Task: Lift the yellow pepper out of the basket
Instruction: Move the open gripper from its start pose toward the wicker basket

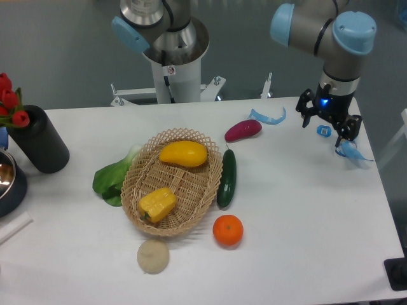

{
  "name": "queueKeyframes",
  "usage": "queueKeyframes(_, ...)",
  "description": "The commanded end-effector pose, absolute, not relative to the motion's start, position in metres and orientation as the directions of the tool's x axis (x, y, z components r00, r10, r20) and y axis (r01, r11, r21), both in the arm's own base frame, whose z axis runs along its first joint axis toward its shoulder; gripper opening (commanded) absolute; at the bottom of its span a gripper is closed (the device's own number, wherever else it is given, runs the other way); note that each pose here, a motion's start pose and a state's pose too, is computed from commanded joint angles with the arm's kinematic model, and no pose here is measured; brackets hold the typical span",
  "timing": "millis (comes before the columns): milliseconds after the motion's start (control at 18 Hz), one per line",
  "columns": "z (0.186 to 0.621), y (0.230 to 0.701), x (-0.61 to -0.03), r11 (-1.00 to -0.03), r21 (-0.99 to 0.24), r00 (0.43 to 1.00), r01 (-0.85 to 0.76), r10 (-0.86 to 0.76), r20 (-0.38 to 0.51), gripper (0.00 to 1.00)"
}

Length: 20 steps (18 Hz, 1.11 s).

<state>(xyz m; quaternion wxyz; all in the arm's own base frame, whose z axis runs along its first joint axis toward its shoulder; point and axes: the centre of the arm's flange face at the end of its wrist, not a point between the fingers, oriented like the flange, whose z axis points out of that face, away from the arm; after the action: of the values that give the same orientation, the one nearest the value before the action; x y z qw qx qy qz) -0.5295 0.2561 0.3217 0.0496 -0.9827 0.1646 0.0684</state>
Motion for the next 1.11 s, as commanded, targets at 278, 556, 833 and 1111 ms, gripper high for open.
queueKeyframes(278,0.324,0.258,-0.527,-0.940,-0.076,0.935,-0.334,-0.319,-0.155,1.00)
queueKeyframes(556,0.326,0.276,-0.501,-0.954,-0.122,0.956,-0.272,-0.254,-0.148,1.00)
queueKeyframes(833,0.353,0.302,-0.463,-0.942,-0.255,0.970,-0.219,-0.183,-0.160,1.00)
queueKeyframes(1111,0.353,0.359,-0.415,-0.948,-0.268,0.983,-0.175,-0.150,-0.109,1.00)
